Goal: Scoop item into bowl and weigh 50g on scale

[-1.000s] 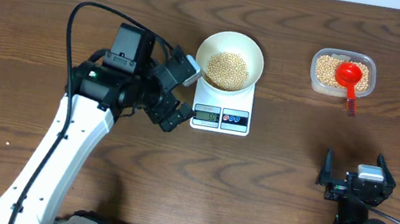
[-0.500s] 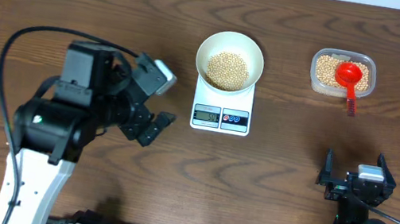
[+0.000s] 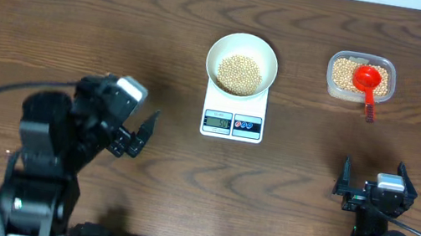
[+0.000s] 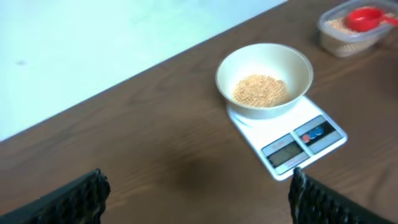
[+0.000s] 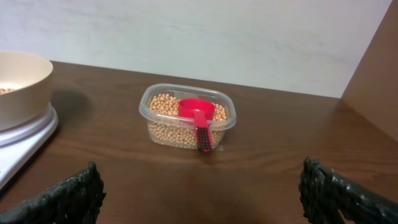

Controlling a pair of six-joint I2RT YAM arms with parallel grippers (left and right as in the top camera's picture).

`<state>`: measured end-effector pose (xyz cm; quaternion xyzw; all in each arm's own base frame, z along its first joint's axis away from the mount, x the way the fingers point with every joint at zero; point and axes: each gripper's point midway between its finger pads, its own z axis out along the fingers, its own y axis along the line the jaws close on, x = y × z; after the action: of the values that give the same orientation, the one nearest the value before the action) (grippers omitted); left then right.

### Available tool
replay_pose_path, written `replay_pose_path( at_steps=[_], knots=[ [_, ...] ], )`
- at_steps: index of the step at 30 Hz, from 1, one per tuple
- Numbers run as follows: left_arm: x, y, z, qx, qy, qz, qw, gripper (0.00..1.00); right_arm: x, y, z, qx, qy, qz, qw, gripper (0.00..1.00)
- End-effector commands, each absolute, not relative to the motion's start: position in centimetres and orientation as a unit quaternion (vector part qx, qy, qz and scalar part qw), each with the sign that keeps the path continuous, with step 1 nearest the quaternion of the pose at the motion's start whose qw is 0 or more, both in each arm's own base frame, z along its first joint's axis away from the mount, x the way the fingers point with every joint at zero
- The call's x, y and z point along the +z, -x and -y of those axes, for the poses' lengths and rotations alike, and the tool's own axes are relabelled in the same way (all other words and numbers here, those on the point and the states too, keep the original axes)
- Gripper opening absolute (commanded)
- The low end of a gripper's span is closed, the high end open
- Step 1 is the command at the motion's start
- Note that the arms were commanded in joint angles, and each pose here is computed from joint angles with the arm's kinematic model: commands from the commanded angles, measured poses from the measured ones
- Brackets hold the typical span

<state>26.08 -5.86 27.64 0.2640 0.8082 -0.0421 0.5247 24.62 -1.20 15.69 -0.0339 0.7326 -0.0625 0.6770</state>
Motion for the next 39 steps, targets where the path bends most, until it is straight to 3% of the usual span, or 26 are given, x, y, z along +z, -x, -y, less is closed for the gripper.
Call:
replay_pose_path(
  at_steps=[1,10,39],
  knots=[
    [27.9,-26.1,3.2,0.003,-0.174,-0.801,0.573,0.95,15.7,-24.6,1.2,-0.06,0.029,-0.732,0.678,0.99],
    [27.8,-25.4,-0.4,0.074,-0.091,-0.738,0.664,0.95,15.7,-24.6,1.2,-0.06,0.029,-0.732,0.678,0.99],
    [14.8,-24.2,-1.9,0.099,-0.066,-0.75,0.65,0.95,15.7,-24.6,1.2,-0.06,0.029,-0.732,0.678,0.99]
  ],
)
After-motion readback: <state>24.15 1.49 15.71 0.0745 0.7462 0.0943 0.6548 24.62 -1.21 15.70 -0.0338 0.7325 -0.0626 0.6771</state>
